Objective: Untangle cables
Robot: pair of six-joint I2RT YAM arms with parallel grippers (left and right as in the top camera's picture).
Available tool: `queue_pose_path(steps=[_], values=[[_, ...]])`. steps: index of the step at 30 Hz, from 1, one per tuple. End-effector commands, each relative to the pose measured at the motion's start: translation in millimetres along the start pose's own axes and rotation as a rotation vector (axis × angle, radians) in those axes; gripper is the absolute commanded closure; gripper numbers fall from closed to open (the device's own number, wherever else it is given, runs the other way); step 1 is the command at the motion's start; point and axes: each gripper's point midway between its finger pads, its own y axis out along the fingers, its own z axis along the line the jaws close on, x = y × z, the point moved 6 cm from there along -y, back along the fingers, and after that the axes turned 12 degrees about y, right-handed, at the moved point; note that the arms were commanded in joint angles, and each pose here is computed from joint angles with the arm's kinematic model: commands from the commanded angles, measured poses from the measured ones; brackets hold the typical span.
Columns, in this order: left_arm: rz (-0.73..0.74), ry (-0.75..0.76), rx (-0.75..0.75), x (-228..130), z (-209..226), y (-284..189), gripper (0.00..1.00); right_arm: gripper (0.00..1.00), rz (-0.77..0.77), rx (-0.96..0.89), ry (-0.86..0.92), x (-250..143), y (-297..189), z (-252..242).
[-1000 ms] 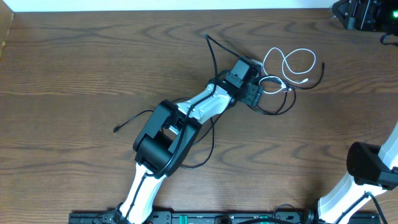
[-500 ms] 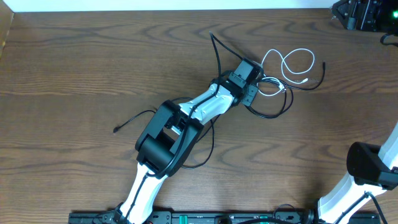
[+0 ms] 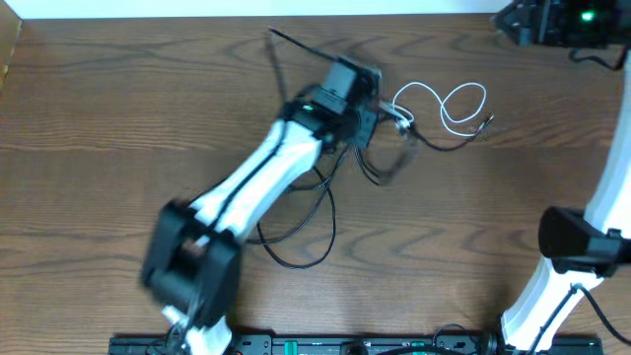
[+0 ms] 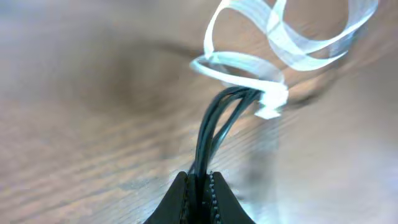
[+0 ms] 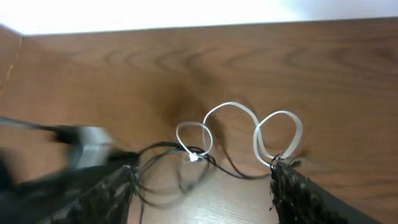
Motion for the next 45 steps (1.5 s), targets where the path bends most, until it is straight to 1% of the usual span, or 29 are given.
queue_pose_path(steps=[1, 4, 8, 13, 16, 20, 23, 28, 30, 35, 39, 45], values=[[-0.121, 0.003, -0.097, 24, -13, -52, 0.93, 0.31, 0.052, 0.054, -0.077, -6, 18, 15], [-0.171, 0.011, -0.092, 31, -14, -75, 0.93, 0.31, 0.085, 0.065, -0.101, -10, 31, 21], [-0.197, 0.014, -0.087, 34, -15, -92, 0.93, 0.31, 0.133, 0.073, -0.107, -15, 52, 25], [-0.162, -0.022, -0.066, 26, -3, -95, 0.93, 0.31, 0.184, 0.070, -0.096, -19, 75, 21], [-0.115, -0.091, -0.026, 17, 11, -93, 0.92, 0.32, 0.223, 0.066, -0.078, -22, 91, 17], [-0.038, -0.245, 0.141, -1, 43, -93, 0.92, 0.34, 0.289, 0.061, -0.061, -30, 121, 12], [0.001, -0.324, 0.205, -12, 57, -95, 0.93, 0.37, 0.354, 0.058, -0.054, -40, 147, 11], [0.043, -0.386, 0.215, -25, 62, -92, 0.92, 0.39, 0.462, 0.052, -0.048, -62, 185, 13], [0.058, -0.409, 0.215, -30, 62, -88, 0.93, 0.37, 0.511, 0.051, -0.053, -74, 200, 18], [0.084, -0.432, 0.216, -36, 63, -79, 0.92, 0.36, 0.568, 0.042, -0.069, -92, 223, 28], [0.096, -0.433, 0.217, -38, 63, -75, 0.93, 0.37, 0.597, -0.101, 0.006, -107, 244, 24], [0.101, -0.434, 0.217, -39, 63, -73, 0.93, 0.39, 0.649, -0.183, 0.050, -133, 285, 21]])
